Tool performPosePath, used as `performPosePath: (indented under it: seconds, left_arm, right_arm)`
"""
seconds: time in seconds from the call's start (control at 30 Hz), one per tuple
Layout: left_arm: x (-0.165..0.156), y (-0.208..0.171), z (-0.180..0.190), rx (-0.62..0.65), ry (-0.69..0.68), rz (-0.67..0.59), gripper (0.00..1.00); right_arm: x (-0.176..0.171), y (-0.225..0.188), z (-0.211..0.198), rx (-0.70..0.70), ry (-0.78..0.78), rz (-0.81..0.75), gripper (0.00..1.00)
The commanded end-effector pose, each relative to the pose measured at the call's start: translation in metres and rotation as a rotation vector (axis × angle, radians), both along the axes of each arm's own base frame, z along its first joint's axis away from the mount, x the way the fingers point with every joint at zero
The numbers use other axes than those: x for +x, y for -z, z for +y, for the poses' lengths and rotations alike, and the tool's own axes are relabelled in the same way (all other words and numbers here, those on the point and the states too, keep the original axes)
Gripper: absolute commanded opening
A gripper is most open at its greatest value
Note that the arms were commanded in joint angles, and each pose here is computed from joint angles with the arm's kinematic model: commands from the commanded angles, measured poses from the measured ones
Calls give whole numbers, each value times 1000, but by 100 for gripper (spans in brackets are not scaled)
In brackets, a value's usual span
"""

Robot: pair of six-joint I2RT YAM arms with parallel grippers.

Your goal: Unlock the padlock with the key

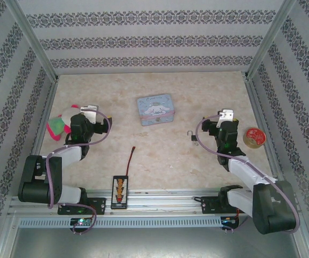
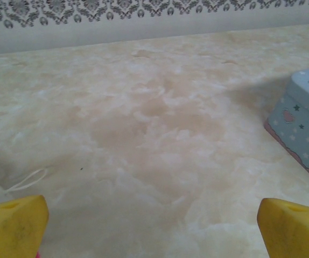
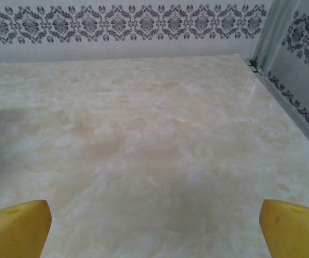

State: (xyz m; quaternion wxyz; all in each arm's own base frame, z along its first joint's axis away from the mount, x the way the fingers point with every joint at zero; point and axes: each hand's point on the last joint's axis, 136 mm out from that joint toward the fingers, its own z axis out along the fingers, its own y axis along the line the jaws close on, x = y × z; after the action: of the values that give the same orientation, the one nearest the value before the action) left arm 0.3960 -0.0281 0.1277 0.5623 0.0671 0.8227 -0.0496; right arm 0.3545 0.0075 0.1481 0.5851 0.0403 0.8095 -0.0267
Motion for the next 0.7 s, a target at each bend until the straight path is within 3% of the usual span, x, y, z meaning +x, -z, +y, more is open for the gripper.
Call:
performPosePath:
  seconds: [0.0,0.27,0.43,0.67]
  left_arm:
    - [10,-23,-8,16,73,-75,99]
    - [3,-17,-7,25,70,-47,99]
    - [-7,7,-8,11,77,9,99]
    - [-6,18,-7,12,73,-7,99]
  right_arm:
    - [14,-15,7,-12,-45,-63,98]
    - [18,-13,8,-34,-62,-61,98]
    - [16,-7,6,-25,-68,-57,98]
    - [18,-7,7,-27,-89,-86,98]
